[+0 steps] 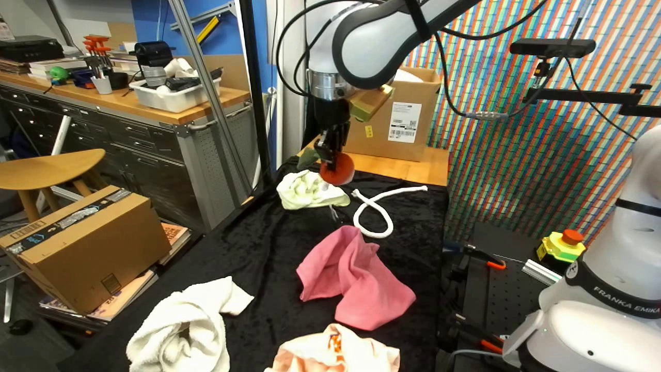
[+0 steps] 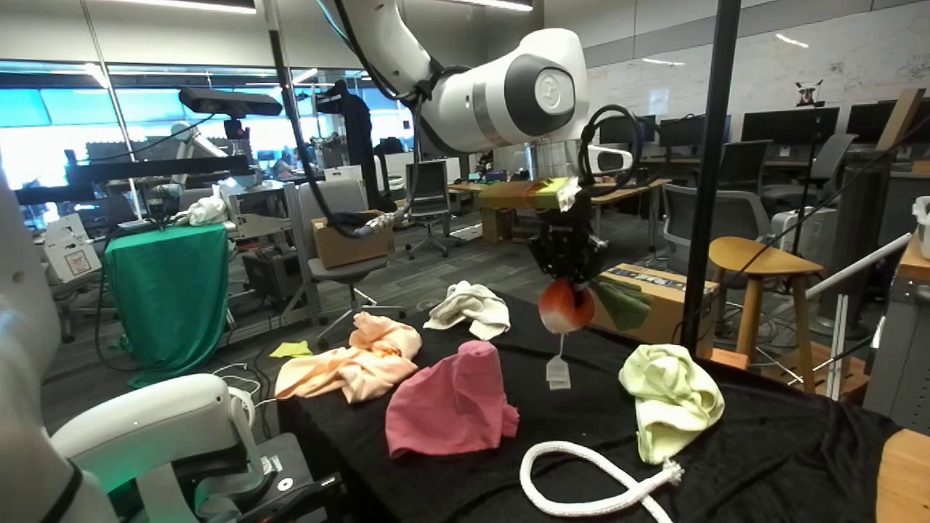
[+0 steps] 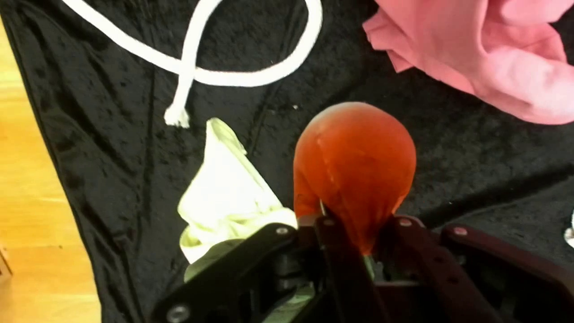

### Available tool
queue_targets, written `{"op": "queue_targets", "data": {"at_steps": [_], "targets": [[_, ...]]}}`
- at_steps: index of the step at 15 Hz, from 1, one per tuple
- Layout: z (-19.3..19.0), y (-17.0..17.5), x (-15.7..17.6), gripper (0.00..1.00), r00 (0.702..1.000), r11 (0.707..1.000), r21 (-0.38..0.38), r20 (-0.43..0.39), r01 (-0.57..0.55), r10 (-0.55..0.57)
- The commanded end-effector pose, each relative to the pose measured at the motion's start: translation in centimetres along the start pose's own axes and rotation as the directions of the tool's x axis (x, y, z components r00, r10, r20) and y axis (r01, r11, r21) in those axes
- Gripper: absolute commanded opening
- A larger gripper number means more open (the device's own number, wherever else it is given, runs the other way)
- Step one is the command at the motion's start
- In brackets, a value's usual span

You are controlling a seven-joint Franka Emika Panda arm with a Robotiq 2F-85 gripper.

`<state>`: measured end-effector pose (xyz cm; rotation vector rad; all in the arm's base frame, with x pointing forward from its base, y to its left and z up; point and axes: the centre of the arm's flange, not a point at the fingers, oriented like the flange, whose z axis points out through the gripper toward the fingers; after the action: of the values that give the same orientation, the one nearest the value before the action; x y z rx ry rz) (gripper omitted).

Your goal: Pile up the objects on the table.

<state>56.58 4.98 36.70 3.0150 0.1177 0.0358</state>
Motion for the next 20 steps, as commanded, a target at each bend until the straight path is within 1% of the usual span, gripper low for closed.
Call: {"op": "queue_targets", "data": {"at_steps": [1, 4, 8, 12, 16, 17, 18, 19, 20], "targets": [[2.7, 3.4, -4.2, 0.11, 0.995, 0.995, -0.009, -0.005, -0.097, 0.097], [6.5, 5.9, -5.8, 0.11, 0.986, 0.987, -0.012, 0.037, -0.162, 0.162], [10.9, 7.9, -6.9, 0.11, 0.965, 0.967, -0.045, 0.057, -0.253, 0.255], [12.7, 8.3, -7.1, 0.11, 0.951, 0.951, -0.051, 0.043, -0.304, 0.306], [13.3, 7.3, -7.2, 0.12, 0.948, 0.947, -0.061, 0.032, -0.315, 0.317], [13.4, 7.0, -7.2, 0.14, 0.948, 0.947, -0.064, 0.03, -0.314, 0.317], [13.5, 6.8, -7.2, 0.43, 0.948, 0.947, -0.069, 0.029, -0.313, 0.316], [13.4, 6.7, -7.2, 0.45, 0.948, 0.947, -0.068, 0.031, -0.314, 0.317], [13.4, 6.5, -7.3, 0.5, 0.946, 0.945, -0.069, 0.03, -0.319, 0.321]]}}
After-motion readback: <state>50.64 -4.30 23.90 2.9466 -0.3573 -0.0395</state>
